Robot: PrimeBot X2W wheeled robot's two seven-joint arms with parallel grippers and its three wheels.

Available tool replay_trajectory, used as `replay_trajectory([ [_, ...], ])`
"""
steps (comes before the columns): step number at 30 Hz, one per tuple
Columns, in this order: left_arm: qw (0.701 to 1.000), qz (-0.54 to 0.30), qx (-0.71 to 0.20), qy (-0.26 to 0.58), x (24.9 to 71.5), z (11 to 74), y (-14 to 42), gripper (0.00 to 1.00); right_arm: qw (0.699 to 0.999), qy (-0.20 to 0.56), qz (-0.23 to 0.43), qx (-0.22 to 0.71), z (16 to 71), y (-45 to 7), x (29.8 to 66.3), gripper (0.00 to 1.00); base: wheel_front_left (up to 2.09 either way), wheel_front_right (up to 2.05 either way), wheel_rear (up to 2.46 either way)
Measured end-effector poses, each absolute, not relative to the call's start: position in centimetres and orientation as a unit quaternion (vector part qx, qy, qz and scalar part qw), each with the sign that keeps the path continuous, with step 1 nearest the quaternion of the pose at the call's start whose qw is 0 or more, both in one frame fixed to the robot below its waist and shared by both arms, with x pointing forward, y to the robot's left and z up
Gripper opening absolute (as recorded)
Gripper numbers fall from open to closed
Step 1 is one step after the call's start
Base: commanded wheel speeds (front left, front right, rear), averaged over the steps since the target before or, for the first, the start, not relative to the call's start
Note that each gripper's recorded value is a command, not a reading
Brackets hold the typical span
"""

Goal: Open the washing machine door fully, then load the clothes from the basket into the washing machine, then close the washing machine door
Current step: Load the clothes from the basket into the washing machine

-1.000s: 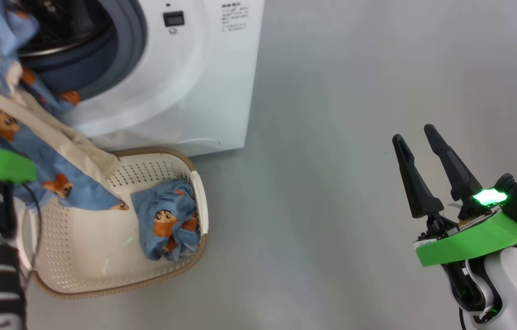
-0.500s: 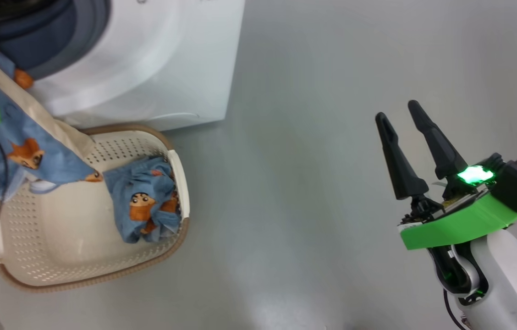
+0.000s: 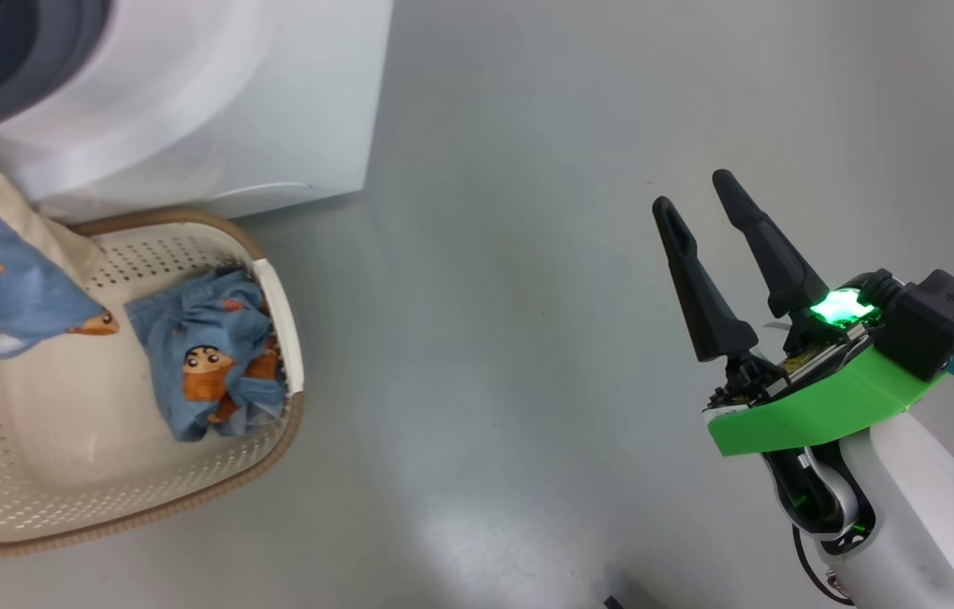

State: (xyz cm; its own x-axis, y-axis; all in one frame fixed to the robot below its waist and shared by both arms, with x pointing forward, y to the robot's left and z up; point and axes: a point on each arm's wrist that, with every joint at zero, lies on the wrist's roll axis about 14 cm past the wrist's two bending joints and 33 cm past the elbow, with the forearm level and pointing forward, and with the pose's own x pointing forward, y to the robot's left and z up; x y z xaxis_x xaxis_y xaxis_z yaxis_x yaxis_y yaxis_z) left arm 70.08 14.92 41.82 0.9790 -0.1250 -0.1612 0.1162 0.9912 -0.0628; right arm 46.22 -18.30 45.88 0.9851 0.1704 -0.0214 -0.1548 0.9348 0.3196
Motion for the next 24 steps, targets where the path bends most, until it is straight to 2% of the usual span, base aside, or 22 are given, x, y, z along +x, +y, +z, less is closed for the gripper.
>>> replay_trajectory([
  [12, 0.994, -0.063, -0.016, 0.088, 72.7, 41.4, 14.7, 0.00, 0.984, 0.046, 0.077, 0.156, 44.4, -18.6, 45.8, 1.00, 0.00, 0.00, 0.00],
  [18, 0.997, -0.070, -0.020, 0.032, 74.3, 44.0, 14.0, 0.00, 0.983, 0.054, 0.074, 0.158, 43.6, -18.5, 45.9, 1.00, 0.00, 0.00, 0.00],
  [24, 0.996, -0.069, -0.021, -0.059, 75.7, 48.7, 14.4, 0.00, 0.983, 0.051, 0.076, 0.160, 43.5, -18.2, 46.6, 1.00, 0.00, 0.00, 0.00],
])
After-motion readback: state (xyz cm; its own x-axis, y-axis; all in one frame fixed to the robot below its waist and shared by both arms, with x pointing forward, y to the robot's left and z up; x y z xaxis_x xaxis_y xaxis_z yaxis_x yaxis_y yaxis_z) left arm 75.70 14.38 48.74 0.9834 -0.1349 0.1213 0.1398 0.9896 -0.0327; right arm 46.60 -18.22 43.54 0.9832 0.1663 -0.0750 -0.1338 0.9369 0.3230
